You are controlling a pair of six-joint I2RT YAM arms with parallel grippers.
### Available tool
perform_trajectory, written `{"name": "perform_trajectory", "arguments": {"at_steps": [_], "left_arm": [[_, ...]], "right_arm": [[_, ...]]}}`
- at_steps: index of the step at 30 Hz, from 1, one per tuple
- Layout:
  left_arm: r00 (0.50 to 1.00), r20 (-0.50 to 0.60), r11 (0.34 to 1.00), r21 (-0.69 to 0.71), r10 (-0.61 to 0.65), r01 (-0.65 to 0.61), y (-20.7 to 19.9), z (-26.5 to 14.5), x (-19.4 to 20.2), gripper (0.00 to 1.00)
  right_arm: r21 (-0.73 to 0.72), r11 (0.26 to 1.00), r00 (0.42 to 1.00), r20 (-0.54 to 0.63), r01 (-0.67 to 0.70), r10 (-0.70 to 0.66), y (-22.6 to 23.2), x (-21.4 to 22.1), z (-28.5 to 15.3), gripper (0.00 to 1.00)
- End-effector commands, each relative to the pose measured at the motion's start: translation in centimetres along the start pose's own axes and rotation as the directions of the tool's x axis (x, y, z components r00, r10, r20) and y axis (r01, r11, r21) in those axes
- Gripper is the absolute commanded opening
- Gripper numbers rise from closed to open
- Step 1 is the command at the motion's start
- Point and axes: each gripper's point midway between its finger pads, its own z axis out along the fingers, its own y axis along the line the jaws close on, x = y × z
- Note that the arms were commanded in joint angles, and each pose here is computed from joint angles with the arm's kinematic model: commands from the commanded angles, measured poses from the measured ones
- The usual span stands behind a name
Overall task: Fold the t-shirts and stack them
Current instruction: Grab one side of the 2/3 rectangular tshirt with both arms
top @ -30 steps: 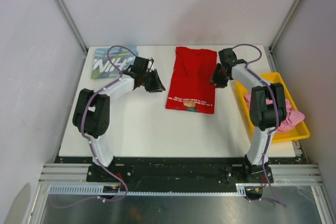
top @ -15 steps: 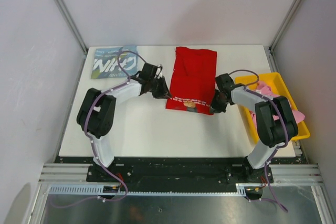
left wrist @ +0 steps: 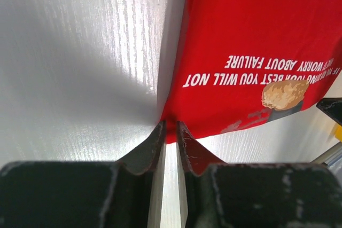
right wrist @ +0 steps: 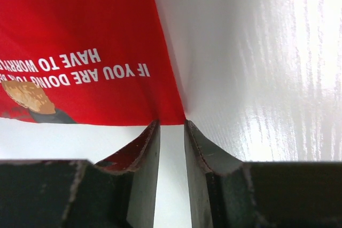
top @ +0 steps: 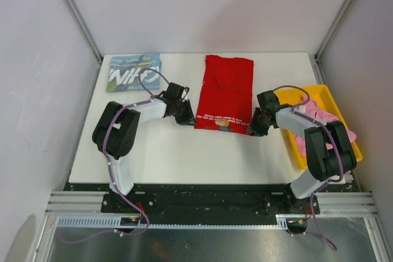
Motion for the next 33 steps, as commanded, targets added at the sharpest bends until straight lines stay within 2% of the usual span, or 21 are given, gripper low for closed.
{"name": "perform_trajectory", "arguments": {"at_steps": [1,17,23,25,28,31,33], "left_arm": [[0.999,0.053,1.000,0.001,-0.003,0.003,0.1,-1.3,-0.9,0.18],[0.998,0.059,1.000,0.015,0.003,-0.004,0.2,-3.1,0.4,0.24],[0.999,0.052,1.000,0.007,-0.003,0.003,0.5,-3.0,0.7,0.25],[0.999,0.050,1.000,0.008,-0.004,0.003,0.5,-2.9,0.7,0.28],[0.999,0.041,1.000,0.006,-0.006,0.006,0.6,-2.6,0.9,0.32],[0.999,0.033,1.000,0.002,-0.014,0.014,0.7,-2.3,1.0,0.35],[0.999,0.029,1.000,-0.002,-0.016,0.016,0.7,-2.1,1.1,0.36]], "right_arm": [[0.011,1.000,0.999,0.038,-0.017,0.017,-0.7,-0.5,-1.0,0.30],[-0.044,0.998,0.996,0.066,-0.054,0.057,0.0,-0.9,0.6,0.35],[-0.005,0.998,0.996,0.056,-0.064,0.064,-1.0,-0.4,1.4,0.34],[0.007,0.998,0.996,0.057,-0.062,0.062,-1.3,-0.2,1.5,0.29],[0.013,0.998,0.997,0.060,-0.059,0.058,-1.5,-0.2,1.6,0.14],[0.005,0.998,0.997,0.058,-0.058,0.057,-1.4,-0.2,1.6,0.04],[0.001,0.998,0.997,0.058,-0.057,0.057,-1.3,-0.3,1.5,0.01]]}}
